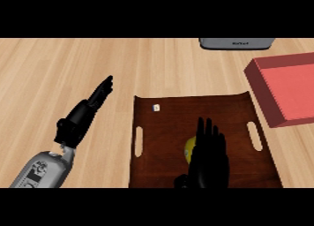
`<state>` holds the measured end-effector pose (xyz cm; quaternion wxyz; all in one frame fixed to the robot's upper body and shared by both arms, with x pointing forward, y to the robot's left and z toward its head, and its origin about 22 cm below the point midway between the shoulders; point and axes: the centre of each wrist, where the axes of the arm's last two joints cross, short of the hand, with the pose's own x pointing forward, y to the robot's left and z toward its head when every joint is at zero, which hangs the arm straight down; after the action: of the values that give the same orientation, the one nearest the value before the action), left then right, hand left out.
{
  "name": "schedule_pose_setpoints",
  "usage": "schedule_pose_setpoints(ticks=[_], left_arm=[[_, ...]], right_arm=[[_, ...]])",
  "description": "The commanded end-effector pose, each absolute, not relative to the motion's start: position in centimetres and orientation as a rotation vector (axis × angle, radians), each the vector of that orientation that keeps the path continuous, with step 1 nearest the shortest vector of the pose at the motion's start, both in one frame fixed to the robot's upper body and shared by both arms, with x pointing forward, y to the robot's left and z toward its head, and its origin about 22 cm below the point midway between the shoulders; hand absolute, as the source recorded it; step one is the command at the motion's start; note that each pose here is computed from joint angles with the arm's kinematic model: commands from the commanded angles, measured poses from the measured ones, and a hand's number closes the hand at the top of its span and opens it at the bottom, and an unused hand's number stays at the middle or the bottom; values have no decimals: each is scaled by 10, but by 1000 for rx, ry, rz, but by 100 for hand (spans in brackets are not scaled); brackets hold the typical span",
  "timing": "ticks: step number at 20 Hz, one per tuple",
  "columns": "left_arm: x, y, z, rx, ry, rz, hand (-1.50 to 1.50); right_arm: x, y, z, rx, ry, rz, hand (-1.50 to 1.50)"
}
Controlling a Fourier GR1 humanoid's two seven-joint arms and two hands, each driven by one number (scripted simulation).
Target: Pick the lemon from the tray and place it in the cardboard box
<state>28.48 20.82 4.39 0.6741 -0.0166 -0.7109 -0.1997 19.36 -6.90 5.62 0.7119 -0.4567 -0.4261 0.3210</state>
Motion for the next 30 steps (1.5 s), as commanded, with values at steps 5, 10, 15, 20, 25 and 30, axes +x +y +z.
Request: schedule_pose_setpoints(ticks=[5, 10, 15, 20, 25, 30], left_arm=[[287, 204, 46, -45, -1589, -440, 0], [289, 208, 39, -16, -1607, -452, 0], [290, 231, 54, -21, -1612, -451, 0], [284, 211, 34, -33, -1604, -455, 0], [286, 202, 51, -45, -1605, -449, 0], [290, 204, 45, -49, -1603, -440, 0]], right_arm=[[205, -63, 45, -1017, -725, 610, -150], [211, -66, 43, -997, -689, 629, -150], [201, -65, 32, -981, -682, 629, -150], [207, -69, 8, -1047, -631, 651, -150], [208, -72, 6, -1029, -631, 649, -150], [203, -71, -11, -1026, -640, 704, 150]])
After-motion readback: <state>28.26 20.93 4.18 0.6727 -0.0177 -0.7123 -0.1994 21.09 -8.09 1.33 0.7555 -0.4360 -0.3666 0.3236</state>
